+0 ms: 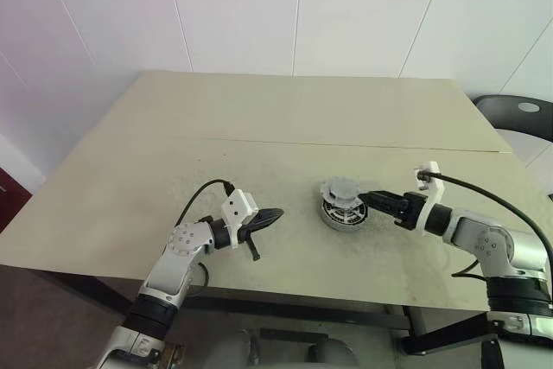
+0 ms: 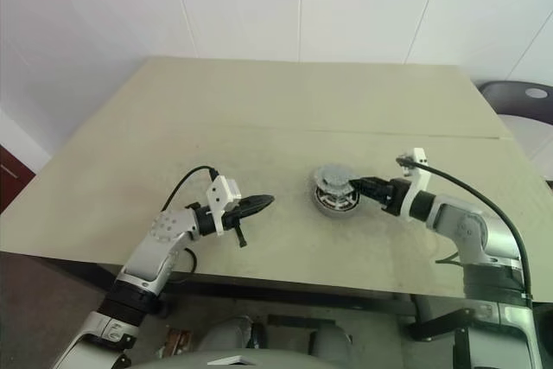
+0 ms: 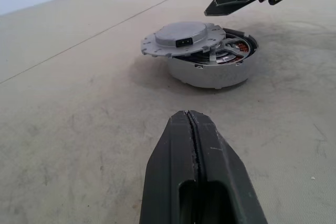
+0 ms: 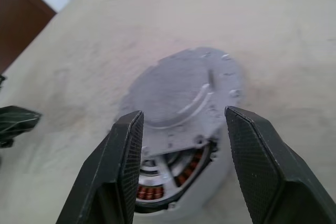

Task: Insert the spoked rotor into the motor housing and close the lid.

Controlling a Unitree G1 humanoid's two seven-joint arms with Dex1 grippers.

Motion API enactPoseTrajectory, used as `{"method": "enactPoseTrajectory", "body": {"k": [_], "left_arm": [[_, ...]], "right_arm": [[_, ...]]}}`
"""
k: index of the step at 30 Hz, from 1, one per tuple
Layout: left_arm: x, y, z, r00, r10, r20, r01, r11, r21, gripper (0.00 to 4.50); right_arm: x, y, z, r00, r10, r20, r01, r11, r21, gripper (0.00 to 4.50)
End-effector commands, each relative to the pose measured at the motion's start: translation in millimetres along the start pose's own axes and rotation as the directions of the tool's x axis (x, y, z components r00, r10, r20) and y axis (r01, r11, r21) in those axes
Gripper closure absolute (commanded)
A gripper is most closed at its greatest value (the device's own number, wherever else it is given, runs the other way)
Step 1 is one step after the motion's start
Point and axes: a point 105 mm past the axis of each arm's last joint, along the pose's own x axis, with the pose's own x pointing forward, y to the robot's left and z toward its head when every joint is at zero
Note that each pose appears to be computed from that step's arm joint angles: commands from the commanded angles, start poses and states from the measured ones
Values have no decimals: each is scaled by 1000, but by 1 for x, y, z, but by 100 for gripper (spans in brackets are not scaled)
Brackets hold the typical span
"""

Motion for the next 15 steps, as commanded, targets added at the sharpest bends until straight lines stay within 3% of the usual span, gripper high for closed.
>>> {"method": "enactPoseTrajectory", "body": {"k": [1, 7, 11, 15], "left_arm": [[2, 3, 11, 1000, 1, 28, -2, 999, 42, 450], [4, 2, 10, 1000, -1, 28, 0, 999, 39, 450], [5, 2, 12, 999, 3, 39, -5, 999, 43, 450], [-1, 9, 23, 995, 27, 93, -27, 1000, 4, 450]], "right_arm": [[4, 4, 14, 999, -7, 54, 10, 999, -53, 192], [13, 7, 18, 996, -23, 85, 32, 994, -109, 192], [29, 28, 17, 993, 33, 110, -16, 989, -145, 192], [40, 47, 8, 996, 65, 63, -45, 959, -280, 107]]}}
